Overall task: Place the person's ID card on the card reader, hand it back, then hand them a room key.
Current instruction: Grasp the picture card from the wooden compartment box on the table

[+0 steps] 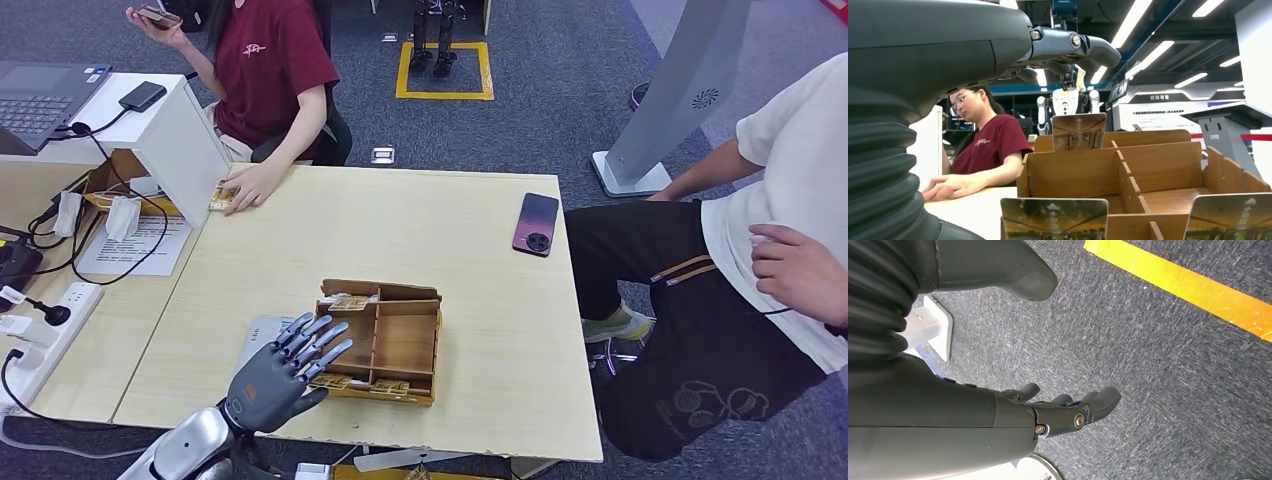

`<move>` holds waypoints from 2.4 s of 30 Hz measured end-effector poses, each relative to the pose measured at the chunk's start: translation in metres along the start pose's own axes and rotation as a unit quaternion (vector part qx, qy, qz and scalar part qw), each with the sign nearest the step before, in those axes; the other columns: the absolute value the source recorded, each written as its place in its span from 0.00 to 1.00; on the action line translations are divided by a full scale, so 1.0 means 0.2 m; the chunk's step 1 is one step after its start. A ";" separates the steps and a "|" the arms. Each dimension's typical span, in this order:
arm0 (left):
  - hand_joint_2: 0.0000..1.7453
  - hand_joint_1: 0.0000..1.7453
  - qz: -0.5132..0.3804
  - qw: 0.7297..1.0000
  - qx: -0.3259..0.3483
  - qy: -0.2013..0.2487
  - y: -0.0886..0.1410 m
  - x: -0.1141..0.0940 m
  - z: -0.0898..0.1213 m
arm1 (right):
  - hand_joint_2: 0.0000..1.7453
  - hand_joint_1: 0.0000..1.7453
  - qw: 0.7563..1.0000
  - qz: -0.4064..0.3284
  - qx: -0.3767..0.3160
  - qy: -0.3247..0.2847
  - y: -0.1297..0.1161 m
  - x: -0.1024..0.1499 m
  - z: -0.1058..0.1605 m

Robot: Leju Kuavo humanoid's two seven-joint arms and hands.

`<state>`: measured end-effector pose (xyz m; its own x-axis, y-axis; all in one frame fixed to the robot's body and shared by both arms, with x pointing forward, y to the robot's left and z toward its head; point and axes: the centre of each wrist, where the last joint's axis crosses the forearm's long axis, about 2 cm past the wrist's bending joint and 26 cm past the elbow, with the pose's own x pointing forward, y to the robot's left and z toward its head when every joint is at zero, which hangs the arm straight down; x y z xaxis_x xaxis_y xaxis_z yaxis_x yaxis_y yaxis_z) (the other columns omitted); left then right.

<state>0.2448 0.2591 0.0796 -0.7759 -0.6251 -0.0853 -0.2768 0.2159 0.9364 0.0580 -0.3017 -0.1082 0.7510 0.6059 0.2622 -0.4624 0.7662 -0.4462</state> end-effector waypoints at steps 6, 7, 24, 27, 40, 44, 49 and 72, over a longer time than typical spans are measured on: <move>1.00 0.00 0.014 1.000 -0.014 -0.010 -0.01 0.00 0.01 | 1.00 0.00 1.000 0.001 0.000 -0.001 0.00 0.00 0.00; 1.00 0.00 0.017 1.000 -0.017 -0.011 -0.01 0.00 0.01 | 1.00 0.00 1.000 0.002 0.000 -0.001 0.00 0.00 0.00; 1.00 0.00 0.036 0.999 -0.026 -0.019 -0.01 0.01 0.02 | 1.00 0.00 1.000 0.005 -0.005 -0.002 0.00 0.00 0.00; 1.00 0.00 0.037 0.999 -0.026 -0.019 -0.01 0.01 0.02 | 1.00 0.00 1.000 0.005 -0.005 -0.002 0.00 0.00 0.00; 1.00 0.00 0.031 0.999 -0.039 -0.016 -0.02 0.00 0.02 | 1.00 0.00 1.000 0.005 -0.007 -0.012 -0.01 0.01 0.00; 1.00 0.00 0.031 0.998 -0.042 -0.016 -0.02 0.00 0.02 | 1.00 0.00 1.000 0.005 -0.007 -0.013 -0.01 0.01 -0.01; 1.00 0.00 0.032 0.998 -0.049 -0.017 -0.03 0.00 0.02 | 1.00 0.00 1.000 0.007 -0.008 -0.015 -0.01 0.01 -0.01; 1.00 1.00 0.045 0.995 -0.085 -0.010 -0.05 -0.04 0.03 | 1.00 0.00 1.000 0.008 -0.012 -0.019 -0.02 0.02 -0.01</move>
<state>0.2496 0.2668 0.0695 -0.8048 -0.5935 -0.0039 -0.1072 0.1389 0.9845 0.0644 -0.3034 -0.1071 0.7248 0.6264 0.2870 -0.4629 0.7512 -0.4706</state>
